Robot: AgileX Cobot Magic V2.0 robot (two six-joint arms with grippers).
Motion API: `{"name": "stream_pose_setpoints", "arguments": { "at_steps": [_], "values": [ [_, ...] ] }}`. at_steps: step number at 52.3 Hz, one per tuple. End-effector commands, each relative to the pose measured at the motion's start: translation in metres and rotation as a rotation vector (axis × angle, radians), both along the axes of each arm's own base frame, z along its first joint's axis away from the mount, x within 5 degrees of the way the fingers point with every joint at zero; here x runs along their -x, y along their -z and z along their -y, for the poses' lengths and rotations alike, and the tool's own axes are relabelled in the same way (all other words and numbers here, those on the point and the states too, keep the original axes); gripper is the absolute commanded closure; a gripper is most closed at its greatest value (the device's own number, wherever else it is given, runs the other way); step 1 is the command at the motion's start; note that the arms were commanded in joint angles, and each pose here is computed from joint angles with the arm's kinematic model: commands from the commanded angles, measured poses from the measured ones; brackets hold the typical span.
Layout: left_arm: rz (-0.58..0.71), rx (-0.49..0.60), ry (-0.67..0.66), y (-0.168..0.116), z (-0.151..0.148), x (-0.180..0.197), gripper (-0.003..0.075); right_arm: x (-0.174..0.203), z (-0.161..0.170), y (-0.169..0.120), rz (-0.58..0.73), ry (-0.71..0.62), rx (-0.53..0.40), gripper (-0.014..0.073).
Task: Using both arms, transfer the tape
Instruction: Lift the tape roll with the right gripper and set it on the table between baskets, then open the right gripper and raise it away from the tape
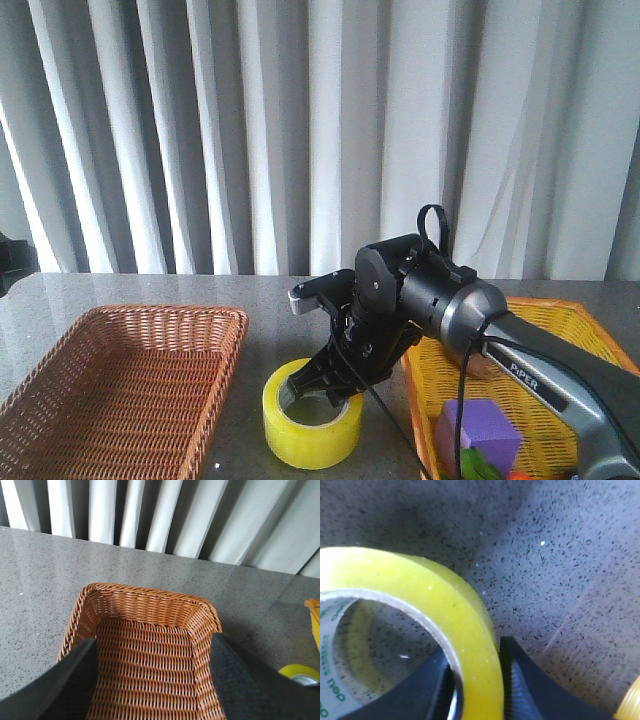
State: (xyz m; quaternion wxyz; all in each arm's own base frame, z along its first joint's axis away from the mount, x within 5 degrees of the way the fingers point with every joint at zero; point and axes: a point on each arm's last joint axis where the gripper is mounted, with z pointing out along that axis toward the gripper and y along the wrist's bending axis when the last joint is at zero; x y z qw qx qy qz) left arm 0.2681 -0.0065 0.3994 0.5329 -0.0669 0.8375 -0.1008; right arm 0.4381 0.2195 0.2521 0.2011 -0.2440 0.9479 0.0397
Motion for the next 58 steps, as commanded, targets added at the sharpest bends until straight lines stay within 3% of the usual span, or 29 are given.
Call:
{"name": "stream_pose_setpoints", "arguments": {
  "at_steps": [1,12,28,42,58],
  "values": [
    [0.113,0.017,-0.009,-0.022,0.001,0.004,0.0249,0.002,0.004,-0.041,0.127,0.004,-0.05,0.0392],
    [0.102,0.017,-0.007,-0.021,0.001,0.004,0.0249,0.0,0.004,-0.039,0.134,-0.001,-0.047,0.0316],
    [0.097,0.017,-0.006,-0.02,0.001,0.004,0.0249,0.003,0.002,-0.051,0.153,-0.002,-0.095,0.0065],
    [0.079,0.017,-0.001,-0.019,0.001,0.005,0.0249,0.028,0.035,-0.144,0.386,0.047,-0.127,0.0055],
    [0.08,-0.001,0.024,-0.019,0.006,0.005,0.0249,0.092,0.133,-0.255,0.638,0.23,-0.19,0.0121]
  ]
}}
